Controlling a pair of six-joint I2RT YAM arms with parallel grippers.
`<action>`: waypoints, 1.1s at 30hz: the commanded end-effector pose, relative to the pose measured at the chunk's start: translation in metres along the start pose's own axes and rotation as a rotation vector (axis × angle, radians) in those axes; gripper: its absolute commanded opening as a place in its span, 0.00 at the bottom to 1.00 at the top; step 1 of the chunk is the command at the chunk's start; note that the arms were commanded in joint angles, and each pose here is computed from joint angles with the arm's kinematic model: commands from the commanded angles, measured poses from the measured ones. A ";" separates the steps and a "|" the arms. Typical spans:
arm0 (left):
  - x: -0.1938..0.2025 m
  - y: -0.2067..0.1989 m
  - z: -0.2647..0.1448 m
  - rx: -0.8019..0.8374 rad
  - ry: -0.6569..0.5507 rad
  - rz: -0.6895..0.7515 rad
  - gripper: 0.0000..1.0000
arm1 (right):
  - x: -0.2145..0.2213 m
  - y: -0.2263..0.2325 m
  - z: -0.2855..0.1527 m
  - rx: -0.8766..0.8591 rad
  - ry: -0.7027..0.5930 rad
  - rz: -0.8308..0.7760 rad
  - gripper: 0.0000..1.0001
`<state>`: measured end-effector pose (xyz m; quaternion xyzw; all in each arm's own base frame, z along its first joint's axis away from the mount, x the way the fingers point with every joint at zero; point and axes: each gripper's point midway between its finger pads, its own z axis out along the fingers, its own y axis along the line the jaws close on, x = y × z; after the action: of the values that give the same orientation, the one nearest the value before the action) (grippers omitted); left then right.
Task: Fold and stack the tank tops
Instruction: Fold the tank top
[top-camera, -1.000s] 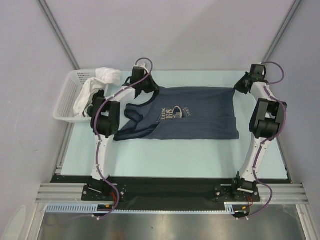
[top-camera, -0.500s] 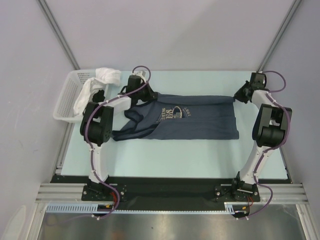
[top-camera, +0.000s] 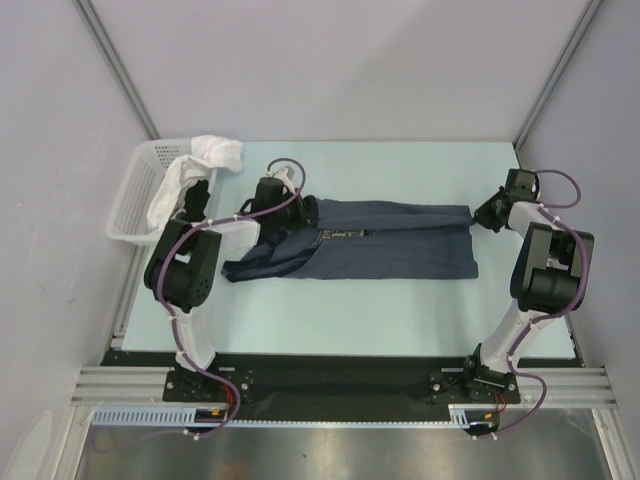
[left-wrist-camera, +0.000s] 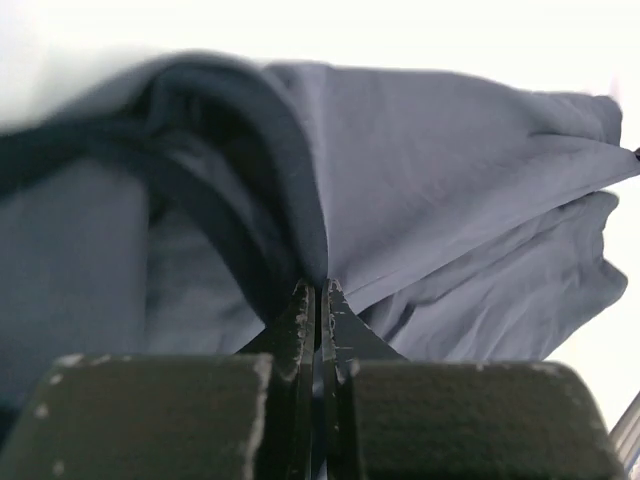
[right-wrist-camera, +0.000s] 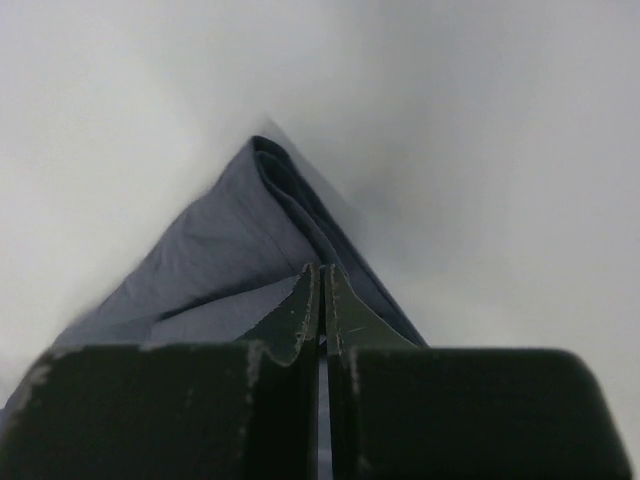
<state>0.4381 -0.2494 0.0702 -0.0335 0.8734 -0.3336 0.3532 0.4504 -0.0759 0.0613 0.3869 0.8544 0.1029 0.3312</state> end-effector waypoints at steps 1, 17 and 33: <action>-0.018 -0.020 -0.018 0.063 -0.096 0.003 0.00 | -0.017 0.005 -0.013 -0.028 -0.073 0.025 0.00; 0.008 -0.011 -0.028 0.046 -0.064 -0.004 0.00 | 0.002 -0.014 -0.009 -0.001 -0.050 0.050 0.00; 0.046 0.019 -0.029 -0.111 -0.051 -0.090 0.12 | 0.013 -0.030 -0.007 0.040 -0.058 0.061 0.04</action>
<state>0.3811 -0.2365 0.0277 -0.0863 0.8911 -0.3070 0.3229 0.4167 -0.0752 0.0286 0.4169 0.8491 0.0951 0.3101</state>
